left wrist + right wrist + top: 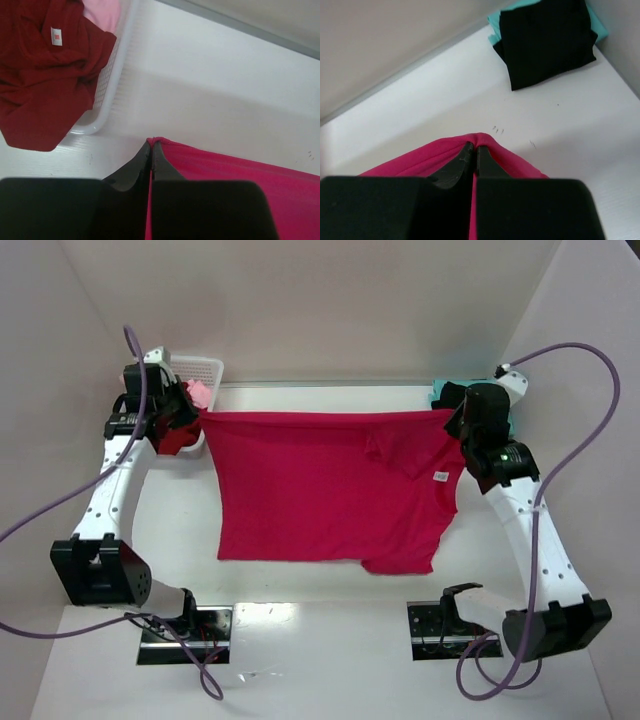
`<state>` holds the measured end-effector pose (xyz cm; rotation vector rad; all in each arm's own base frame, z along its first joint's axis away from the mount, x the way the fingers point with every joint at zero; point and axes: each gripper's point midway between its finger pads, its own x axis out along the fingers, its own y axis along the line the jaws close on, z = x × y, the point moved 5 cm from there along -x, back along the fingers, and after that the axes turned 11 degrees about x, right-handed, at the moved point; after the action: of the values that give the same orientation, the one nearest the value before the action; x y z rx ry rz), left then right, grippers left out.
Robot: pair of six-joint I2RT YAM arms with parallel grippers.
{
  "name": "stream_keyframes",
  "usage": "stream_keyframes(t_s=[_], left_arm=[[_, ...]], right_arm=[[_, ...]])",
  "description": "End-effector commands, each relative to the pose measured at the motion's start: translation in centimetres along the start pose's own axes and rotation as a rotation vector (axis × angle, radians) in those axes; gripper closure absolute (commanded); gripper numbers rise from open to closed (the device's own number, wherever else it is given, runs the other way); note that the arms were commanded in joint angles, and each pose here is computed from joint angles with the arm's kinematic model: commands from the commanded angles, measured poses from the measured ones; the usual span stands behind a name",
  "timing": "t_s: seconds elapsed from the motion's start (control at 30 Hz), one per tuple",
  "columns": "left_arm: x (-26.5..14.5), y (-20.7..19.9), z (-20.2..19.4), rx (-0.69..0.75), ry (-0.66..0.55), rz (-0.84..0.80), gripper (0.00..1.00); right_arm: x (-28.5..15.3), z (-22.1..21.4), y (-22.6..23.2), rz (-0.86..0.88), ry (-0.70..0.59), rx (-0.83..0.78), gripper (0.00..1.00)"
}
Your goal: Fold and stack the t-shirts
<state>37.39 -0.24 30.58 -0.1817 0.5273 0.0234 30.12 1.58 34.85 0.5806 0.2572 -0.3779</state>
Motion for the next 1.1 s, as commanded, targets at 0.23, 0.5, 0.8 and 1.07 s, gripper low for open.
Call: stream_keyframes(t_s=[0.23, 0.5, 0.8, 1.07], left_arm=[[-2.4, -0.6, 8.8, 0.069, -0.274, 0.016, 1.00], [-9.6, -1.7, 9.3, 0.072, -0.389, -0.036, 1.00], [-22.6, -1.5, 6.8, 0.065, -0.603, 0.001, 1.00], [-28.8, -1.4, 7.7, 0.050, -0.735, 0.032, 1.00]], right_arm=[[-0.8, 8.2, 5.9, 0.184, -0.239, 0.131, 1.00], [-8.3, 11.6, 4.9, 0.301, -0.334, 0.123, 1.00], [-18.7, 13.4, 1.2, 0.451, -0.446, 0.161, 1.00], [-23.8, 15.7, -0.3, 0.494, -0.549, 0.217, 1.00]])
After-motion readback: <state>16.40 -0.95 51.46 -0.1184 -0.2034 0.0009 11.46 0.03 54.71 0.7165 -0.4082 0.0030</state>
